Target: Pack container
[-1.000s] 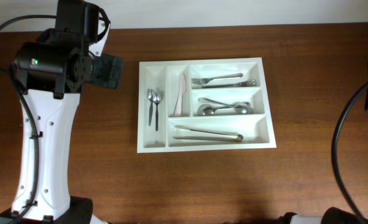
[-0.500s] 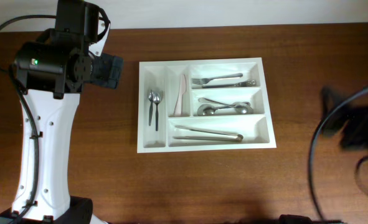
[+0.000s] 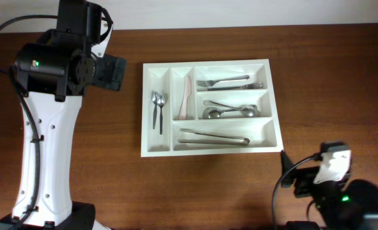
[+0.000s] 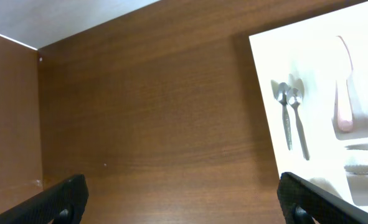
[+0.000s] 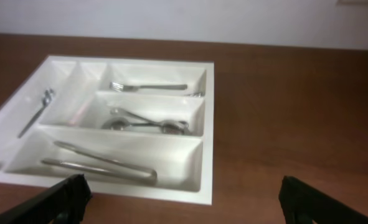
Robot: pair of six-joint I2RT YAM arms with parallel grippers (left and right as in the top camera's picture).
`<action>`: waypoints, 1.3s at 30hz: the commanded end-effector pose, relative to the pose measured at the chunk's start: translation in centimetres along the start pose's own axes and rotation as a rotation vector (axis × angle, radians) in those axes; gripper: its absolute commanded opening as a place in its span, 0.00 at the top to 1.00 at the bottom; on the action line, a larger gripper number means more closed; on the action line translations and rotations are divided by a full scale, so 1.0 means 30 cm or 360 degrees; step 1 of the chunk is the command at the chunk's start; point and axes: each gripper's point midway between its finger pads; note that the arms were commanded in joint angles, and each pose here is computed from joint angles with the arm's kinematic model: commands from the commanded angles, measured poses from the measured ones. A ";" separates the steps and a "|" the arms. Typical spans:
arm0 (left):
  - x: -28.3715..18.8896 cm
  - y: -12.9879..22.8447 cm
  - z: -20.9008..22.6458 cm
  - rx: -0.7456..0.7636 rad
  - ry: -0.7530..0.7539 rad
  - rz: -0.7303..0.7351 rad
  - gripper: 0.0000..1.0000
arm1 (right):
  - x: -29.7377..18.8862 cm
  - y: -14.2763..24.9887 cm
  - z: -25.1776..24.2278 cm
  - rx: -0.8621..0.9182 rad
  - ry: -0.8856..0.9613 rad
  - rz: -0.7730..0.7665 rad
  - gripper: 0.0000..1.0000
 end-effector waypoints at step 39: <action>-0.022 -0.003 0.009 -0.0025 -0.0008 -0.0027 0.01 | 0.250 0.452 0.105 0.0009 -0.0026 0.0098 0.01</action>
Point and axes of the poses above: each gripper's point midway between its finger pads, its own x axis out along the fingers, its own z axis along the line the jaws close on, y = z × x, and after that the axes turned 15 degrees about -x, right-handed
